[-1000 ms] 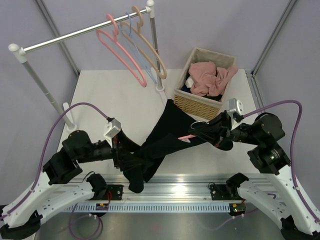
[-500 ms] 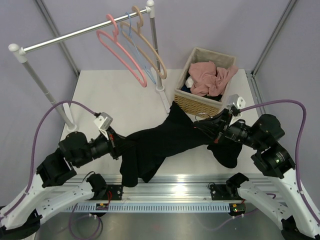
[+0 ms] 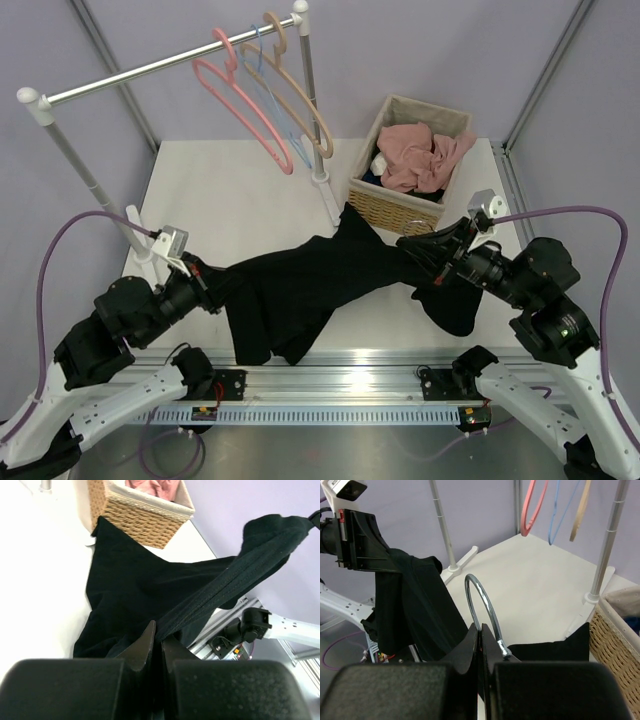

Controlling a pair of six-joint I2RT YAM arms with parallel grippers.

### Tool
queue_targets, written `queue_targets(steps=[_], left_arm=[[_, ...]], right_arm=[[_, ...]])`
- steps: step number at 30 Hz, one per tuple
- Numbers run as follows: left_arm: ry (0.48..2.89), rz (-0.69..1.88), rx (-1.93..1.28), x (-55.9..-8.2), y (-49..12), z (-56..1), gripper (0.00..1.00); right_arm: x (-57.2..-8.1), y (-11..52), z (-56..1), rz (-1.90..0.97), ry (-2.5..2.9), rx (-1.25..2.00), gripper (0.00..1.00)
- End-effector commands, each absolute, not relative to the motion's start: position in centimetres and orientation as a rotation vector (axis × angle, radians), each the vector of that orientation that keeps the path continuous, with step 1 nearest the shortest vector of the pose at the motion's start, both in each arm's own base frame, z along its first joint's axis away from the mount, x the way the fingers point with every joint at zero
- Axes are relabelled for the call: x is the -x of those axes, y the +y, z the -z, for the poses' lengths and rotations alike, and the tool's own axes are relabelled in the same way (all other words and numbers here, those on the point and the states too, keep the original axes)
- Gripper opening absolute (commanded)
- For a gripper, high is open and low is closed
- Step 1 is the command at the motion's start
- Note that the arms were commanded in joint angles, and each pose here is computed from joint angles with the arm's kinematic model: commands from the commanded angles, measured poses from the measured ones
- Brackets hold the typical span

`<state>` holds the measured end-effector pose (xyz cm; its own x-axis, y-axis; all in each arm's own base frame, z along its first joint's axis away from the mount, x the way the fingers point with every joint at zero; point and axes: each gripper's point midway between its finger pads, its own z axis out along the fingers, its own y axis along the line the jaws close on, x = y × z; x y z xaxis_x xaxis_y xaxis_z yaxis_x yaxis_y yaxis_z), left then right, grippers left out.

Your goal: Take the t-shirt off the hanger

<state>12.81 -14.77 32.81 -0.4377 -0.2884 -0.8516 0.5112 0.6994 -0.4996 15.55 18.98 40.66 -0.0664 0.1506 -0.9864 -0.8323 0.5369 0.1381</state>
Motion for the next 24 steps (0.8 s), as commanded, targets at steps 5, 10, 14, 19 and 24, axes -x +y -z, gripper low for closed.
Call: queue_targets(steps=[5, 10, 14, 19, 24], left_arm=[[1.822, 0.666, 0.060, -14.4, -9.0, -31.0, 0.00], [1.583, 0.938, -0.088, -11.6, -10.8, -35.6, 0.00], [1.537, 1.009, -0.127, -10.4, -11.0, -37.0, 0.00], [1.706, 0.956, -0.209, -11.6, -13.8, -33.7, 0.01], [1.859, 0.919, -0.277, -13.4, -17.3, -29.6, 0.51]], right_arm=[[-17.8, 14.6, -45.3, -0.691, 1.361, 0.395, 0.00], [-20.2, 15.6, -43.4, -0.658, 1.465, 0.403, 0.00], [-21.7, 15.4, -42.5, -0.607, 1.503, 0.372, 0.00], [-21.5, 16.2, -44.4, -0.652, 1.438, 0.396, 0.00], [-20.1, 18.7, -47.1, -0.769, 1.322, 0.534, 0.00]])
